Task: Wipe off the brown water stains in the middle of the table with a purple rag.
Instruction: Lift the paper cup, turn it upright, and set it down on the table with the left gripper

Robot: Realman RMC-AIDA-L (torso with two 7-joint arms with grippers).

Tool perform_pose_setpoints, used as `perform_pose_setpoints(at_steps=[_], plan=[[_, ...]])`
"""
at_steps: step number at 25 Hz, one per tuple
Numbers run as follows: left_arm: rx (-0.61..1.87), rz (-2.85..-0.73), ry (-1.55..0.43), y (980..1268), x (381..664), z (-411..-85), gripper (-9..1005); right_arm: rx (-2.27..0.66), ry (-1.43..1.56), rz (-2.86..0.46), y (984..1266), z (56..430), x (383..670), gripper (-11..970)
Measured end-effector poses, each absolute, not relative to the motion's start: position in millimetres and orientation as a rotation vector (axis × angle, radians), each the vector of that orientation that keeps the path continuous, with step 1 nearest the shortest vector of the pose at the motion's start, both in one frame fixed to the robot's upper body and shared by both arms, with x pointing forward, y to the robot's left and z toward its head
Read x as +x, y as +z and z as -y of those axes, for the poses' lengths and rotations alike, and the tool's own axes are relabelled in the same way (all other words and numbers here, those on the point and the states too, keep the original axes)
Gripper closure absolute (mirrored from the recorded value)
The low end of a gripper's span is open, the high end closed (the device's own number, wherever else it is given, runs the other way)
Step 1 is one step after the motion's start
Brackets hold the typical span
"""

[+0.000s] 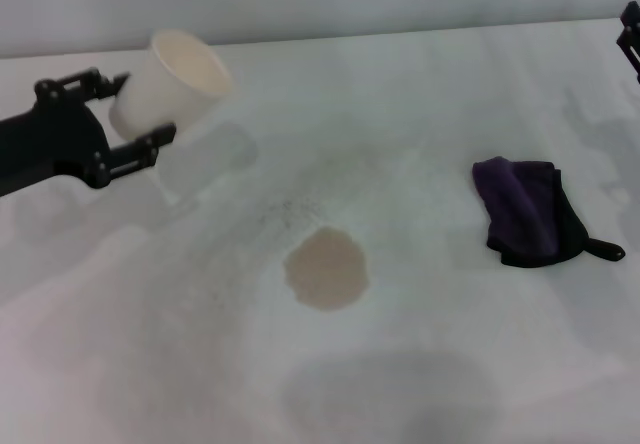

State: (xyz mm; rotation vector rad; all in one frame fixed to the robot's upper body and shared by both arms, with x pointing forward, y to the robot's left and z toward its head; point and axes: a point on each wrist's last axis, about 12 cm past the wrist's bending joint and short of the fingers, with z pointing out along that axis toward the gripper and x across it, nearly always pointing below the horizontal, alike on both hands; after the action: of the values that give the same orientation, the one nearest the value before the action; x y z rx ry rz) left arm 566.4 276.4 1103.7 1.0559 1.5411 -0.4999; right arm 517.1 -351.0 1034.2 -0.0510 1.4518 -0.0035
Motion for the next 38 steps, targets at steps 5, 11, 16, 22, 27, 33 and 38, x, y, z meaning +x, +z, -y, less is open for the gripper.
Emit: perform_pose_setpoints(at_steps=[5,11,16,22,27,33,38], plan=[[0.840,-1.501,-0.556,1084,558,-277,326,-0.134,-0.013,-1.427,1042,353,524,130],[0.635,-1.519,-0.568,1050,534,-277,330,-0.221,-0.030,-1.414,1047,357,525,130],[0.574,-1.576,-0.559,1022,511,-269,328,-0.286,-0.060,-1.437,1048,361,529,130],[0.563,-1.631,-0.548,1004,493,-265,329,-0.320,-0.080,-1.446,1048,366,528,130],[0.573,-1.668,-0.540,995,484,-263,334,-0.324,-0.085,-1.449,1047,368,523,129],[0.584,-1.722,-0.502,985,475,-264,335,-0.319,-0.082,-1.425,1047,370,516,129],[0.574,-1.746,-0.492,980,469,-266,334,-0.324,-0.078,-1.414,1048,369,515,129]])
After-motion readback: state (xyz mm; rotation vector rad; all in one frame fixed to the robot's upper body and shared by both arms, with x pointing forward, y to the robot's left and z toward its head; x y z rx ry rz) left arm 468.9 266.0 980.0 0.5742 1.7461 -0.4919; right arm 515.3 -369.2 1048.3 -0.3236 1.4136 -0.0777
